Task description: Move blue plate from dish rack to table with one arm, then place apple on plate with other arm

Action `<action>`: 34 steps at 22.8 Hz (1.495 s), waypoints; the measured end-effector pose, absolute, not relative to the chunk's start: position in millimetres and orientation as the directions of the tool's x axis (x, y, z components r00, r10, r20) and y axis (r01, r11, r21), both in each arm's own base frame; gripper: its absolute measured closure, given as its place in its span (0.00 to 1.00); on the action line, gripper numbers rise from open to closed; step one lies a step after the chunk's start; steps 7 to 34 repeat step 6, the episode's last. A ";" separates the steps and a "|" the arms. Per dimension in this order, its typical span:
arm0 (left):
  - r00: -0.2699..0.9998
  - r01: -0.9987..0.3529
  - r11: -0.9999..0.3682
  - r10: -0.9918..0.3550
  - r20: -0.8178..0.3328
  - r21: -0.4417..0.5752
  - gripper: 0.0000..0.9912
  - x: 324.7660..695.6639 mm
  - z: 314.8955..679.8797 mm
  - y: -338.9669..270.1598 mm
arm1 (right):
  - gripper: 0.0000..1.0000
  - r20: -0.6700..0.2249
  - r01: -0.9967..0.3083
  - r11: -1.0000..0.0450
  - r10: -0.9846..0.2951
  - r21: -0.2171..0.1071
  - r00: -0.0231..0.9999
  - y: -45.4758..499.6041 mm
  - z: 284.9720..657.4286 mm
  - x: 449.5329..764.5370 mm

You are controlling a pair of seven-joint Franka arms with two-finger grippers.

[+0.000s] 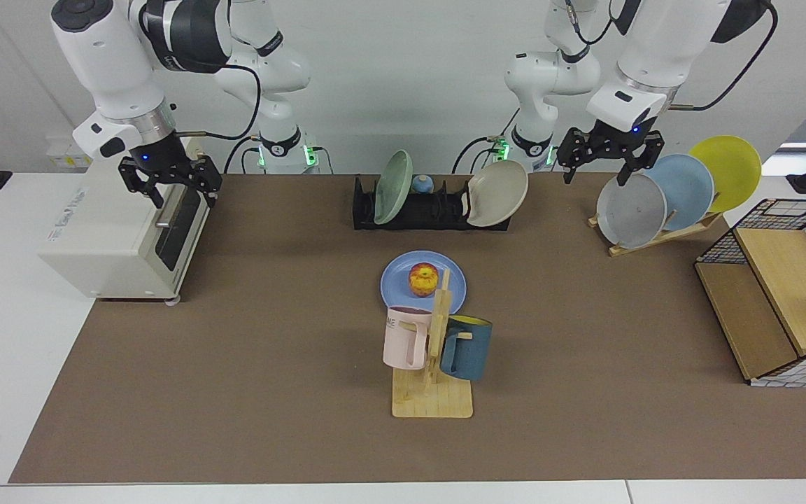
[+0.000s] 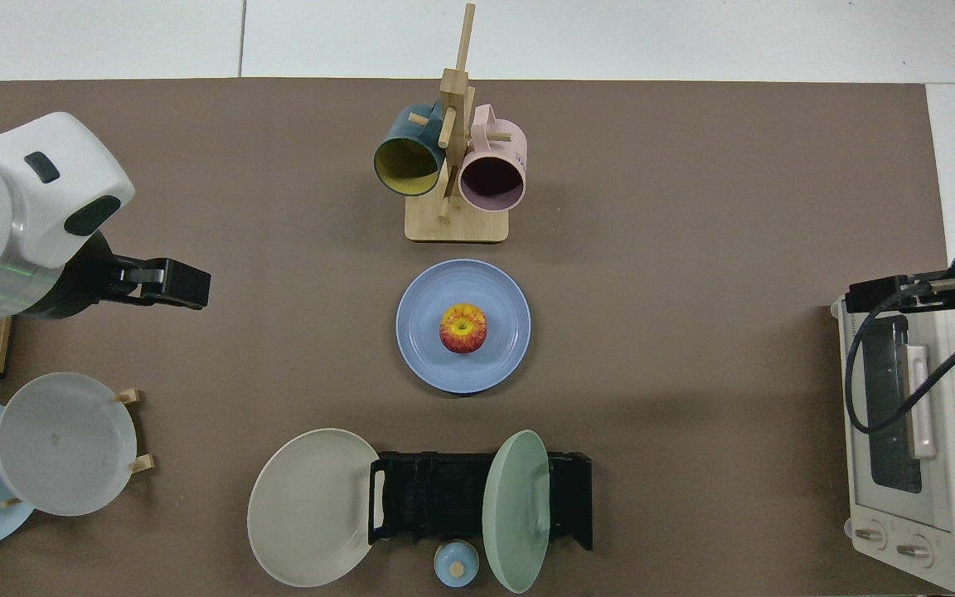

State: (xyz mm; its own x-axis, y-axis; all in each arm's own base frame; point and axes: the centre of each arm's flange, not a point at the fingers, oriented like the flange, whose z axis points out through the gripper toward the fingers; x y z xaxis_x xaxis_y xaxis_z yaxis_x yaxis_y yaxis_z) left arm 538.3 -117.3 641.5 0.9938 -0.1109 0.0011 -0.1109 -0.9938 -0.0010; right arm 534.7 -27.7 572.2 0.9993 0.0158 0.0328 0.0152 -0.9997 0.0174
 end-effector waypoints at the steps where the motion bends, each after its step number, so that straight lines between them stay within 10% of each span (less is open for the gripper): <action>1: 0.994 -0.111 -0.994 -0.111 0.003 -0.001 0.00 537.8 642.5 -117.1 | 0.00 0.033 0.015 -1.000 0.016 0.014 0.999 -26.8 572.3 535.1; 34: 0.993 -0.114 -0.994 -0.114 0.006 -0.001 0.00 536.3 644.9 -116.6 | 0.00 -0.002 0.023 -1.000 0.023 0.008 1.000 -21.6 571.8 531.8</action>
